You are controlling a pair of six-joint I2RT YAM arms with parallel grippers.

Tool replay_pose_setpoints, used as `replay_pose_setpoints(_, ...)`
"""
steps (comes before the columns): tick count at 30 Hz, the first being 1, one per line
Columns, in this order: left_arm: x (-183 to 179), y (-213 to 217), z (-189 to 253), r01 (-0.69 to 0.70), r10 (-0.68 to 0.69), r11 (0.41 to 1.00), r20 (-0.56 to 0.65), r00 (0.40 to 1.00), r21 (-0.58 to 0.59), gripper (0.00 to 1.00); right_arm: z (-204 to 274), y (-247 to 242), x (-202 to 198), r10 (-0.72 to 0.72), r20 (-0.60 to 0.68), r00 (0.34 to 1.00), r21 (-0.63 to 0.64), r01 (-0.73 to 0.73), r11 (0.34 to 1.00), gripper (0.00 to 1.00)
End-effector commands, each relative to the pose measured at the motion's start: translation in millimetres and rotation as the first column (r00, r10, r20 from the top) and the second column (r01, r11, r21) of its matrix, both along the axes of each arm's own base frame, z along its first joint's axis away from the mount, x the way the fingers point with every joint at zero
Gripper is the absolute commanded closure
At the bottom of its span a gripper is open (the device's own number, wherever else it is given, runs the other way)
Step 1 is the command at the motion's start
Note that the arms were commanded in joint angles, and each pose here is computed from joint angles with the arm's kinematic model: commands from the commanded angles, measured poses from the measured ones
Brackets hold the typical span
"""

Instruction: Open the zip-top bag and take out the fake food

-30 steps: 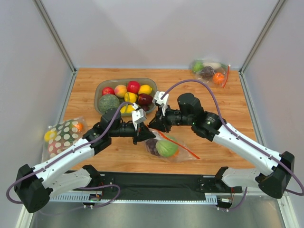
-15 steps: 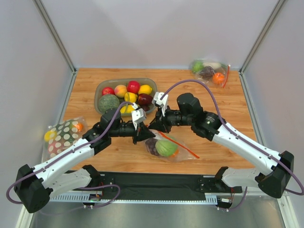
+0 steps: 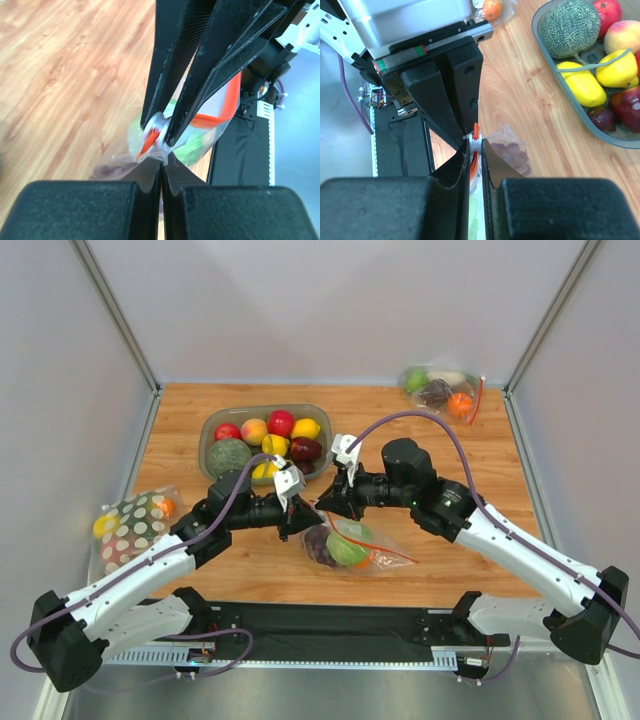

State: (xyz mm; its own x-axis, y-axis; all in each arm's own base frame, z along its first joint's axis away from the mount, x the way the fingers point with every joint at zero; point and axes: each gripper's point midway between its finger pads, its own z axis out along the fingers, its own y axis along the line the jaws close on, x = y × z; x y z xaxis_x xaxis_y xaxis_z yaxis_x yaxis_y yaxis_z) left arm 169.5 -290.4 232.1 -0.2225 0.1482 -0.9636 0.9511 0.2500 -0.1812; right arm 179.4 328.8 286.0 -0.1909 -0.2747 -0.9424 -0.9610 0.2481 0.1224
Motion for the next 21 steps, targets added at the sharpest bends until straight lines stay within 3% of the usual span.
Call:
replay_pose_setpoints(1, 12.6, 5.8, 31.4, -0.067, 0.073, 0.996, 0.115, 0.991, -0.060, 1.00, 4.5, -7.5, -0.6, -0.014, 0.048, 0.999, -0.002, 0.014, 1.000, 1.00)
replay_pose_setpoints(21, 6.1, 5.9, 39.7, -0.042, 0.054, 0.995, 0.126, 0.991, -0.096, 1.00, -13.5, -7.6, 1.7, -0.041, -0.002, 0.999, -0.030, 0.041, 0.999, 1.00)
